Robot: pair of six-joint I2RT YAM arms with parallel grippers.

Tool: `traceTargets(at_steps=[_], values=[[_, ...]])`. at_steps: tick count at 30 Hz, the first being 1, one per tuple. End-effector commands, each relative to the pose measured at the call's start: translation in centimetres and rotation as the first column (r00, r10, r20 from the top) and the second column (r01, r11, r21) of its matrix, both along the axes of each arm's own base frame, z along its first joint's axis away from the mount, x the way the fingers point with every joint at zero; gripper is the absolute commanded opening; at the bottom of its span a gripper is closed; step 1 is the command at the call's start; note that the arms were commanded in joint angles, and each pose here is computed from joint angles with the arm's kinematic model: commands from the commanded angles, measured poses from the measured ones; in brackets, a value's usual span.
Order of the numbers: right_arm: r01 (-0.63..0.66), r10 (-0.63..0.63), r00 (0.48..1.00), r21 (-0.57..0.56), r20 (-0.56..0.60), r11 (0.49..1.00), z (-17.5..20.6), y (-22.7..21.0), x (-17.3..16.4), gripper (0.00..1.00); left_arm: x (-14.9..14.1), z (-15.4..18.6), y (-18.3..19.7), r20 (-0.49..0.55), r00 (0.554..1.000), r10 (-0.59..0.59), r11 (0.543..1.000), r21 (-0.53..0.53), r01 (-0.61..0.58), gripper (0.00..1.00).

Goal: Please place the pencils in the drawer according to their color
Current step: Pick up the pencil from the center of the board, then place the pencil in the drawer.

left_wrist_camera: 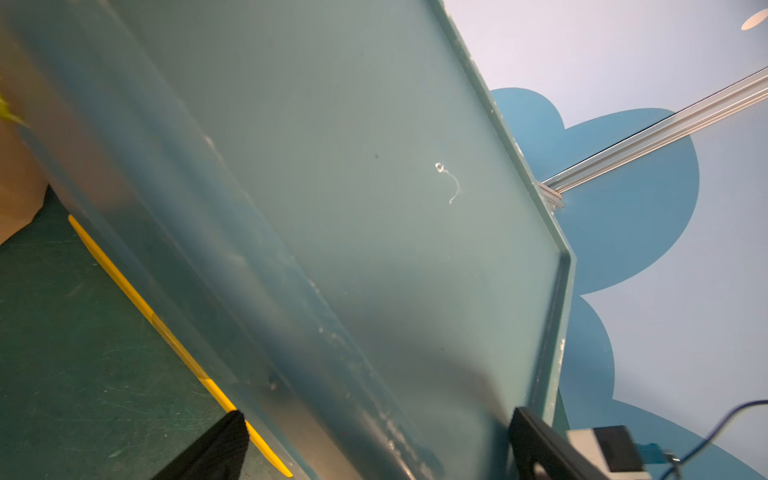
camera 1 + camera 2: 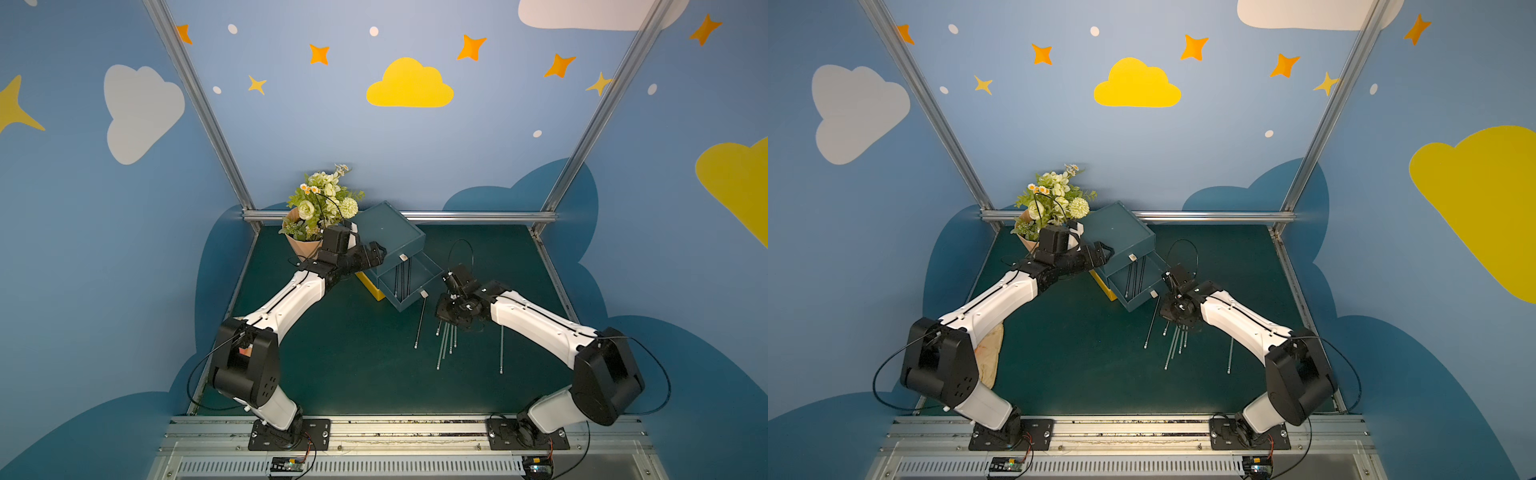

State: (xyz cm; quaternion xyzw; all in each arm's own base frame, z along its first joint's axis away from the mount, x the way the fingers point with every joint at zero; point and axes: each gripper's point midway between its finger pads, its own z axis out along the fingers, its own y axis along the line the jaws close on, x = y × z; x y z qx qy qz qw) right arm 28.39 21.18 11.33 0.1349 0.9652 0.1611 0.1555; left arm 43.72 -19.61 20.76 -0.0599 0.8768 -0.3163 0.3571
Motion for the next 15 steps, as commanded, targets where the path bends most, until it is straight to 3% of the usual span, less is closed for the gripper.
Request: traceTargets(at_steps=[1, 5, 10, 15], values=[[0.032, -0.032, 0.999, 0.006, 0.03, 0.999, 2.1, -1.1, 0.1, 0.0, -2.2, -4.5, 1.0, -0.148, 0.989, 0.001, 0.996, 0.087, 0.012, 1.0], [0.08, -0.085, 0.99, 0.048, 0.112, 0.996, 5.0, -1.0, 1.7, 0.0, -2.2, -4.5, 0.9, -0.146, 0.989, 0.0, 0.996, 0.087, 0.013, 1.0], [0.04, -0.068, 0.974, 0.131, 0.214, 0.991, 8.2, 1.2, 4.5, 0.0, -2.1, -4.6, 0.8, -0.15, 0.989, 0.001, 0.996, 0.083, 0.012, 1.0], [0.005, -0.051, 0.97, 0.189, 0.239, 0.982, 9.6, 4.0, 7.3, 0.0, -2.1, -4.5, 0.8, -0.147, 0.989, 0.003, 0.997, 0.082, 0.009, 1.0]])
